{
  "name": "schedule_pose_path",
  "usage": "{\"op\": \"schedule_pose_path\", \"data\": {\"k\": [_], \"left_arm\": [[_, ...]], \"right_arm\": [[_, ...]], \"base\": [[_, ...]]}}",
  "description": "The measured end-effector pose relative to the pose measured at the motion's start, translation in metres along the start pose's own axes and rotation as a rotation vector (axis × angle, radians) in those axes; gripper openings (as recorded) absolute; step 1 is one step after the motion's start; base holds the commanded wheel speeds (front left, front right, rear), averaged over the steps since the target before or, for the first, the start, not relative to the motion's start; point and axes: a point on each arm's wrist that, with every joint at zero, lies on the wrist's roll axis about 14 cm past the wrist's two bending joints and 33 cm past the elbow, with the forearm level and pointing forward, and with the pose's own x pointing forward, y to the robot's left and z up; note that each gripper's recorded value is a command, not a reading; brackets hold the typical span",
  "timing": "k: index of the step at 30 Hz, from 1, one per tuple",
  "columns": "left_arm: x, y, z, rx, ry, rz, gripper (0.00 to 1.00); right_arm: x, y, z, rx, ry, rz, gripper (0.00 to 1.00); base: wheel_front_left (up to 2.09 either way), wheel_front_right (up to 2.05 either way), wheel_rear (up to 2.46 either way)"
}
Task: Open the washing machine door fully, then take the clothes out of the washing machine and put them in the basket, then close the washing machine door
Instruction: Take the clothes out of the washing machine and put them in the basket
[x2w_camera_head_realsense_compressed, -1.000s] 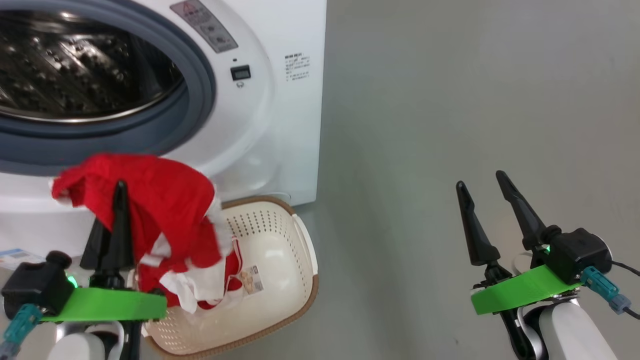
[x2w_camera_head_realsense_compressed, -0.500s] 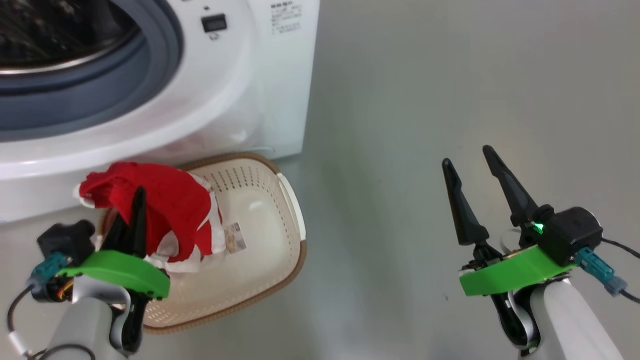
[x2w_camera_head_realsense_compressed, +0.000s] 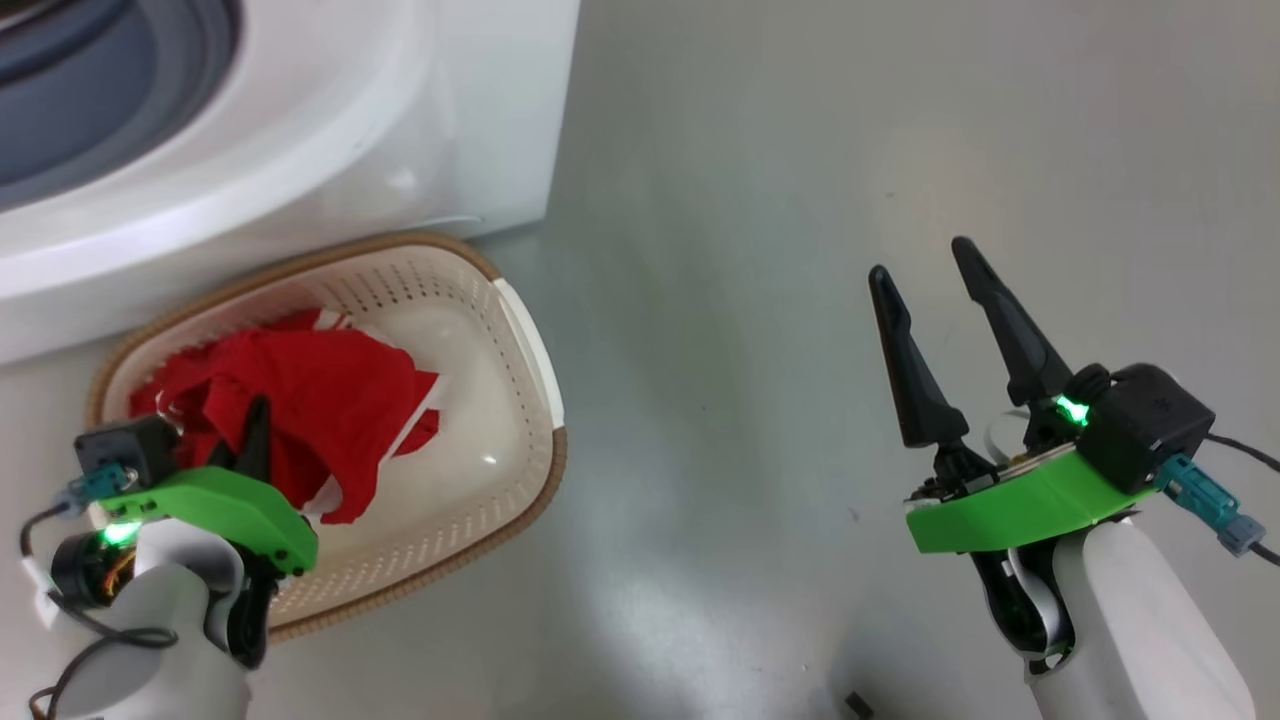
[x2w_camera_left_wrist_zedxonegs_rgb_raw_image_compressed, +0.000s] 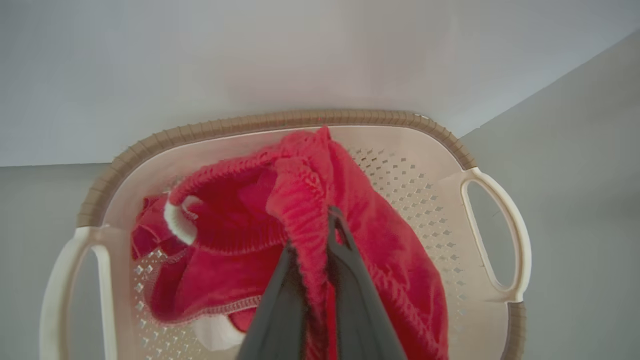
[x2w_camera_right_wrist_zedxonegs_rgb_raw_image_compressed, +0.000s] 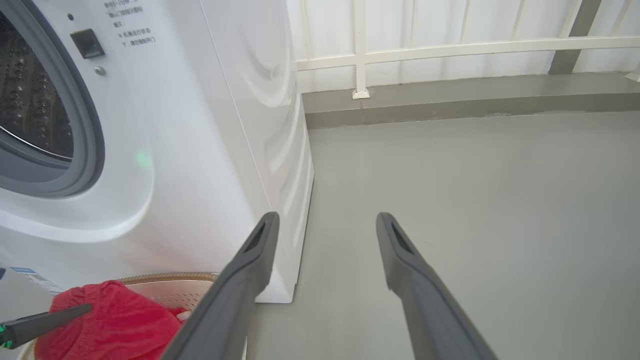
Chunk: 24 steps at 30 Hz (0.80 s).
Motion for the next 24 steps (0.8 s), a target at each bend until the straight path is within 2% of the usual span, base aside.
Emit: {"op": "schedule_pose_path", "data": {"k": [6,12,13,14,15,16,24], "left_arm": [[0.016,0.006,-0.033,-0.01,0.129,0.024,0.0],[0.021,0.008,-0.049,-0.004,0.185,0.028,0.0],[0.021,0.008,-0.05,-0.01,0.185,0.032,0.12],[0.021,0.008,-0.049,-0.012,0.182,0.033,0.36],[0.021,0.007,-0.047,-0.011,0.179,0.032,0.86],[0.02,0.007,-0.044,-0.01,0.168,0.031,1.0],[0.011,-0.019,-0.01,-0.024,0.072,-0.019,1.0]], "right_arm": [[0.007,-0.006,-0.011,-0.001,0.022,-0.01,1.0],[0.008,-0.013,-0.013,-0.007,0.03,-0.026,1.0],[0.008,-0.015,-0.012,-0.009,0.028,-0.031,1.0],[0.007,-0.016,-0.011,-0.01,0.025,-0.035,1.0],[0.007,-0.016,-0.01,-0.01,0.022,-0.037,1.0],[0.007,-0.016,-0.008,-0.01,0.017,-0.037,1.0],[0.005,-0.009,0.013,-0.018,-0.033,-0.02,1.0]], "base": [[0.0,0.0,0.0],[0.0,0.0,0.0],[0.0,0.0,0.0],[0.0,0.0,0.0],[0.0,0.0,0.0],[0.0,0.0,0.0],[0.0,0.0,0.0]]}}
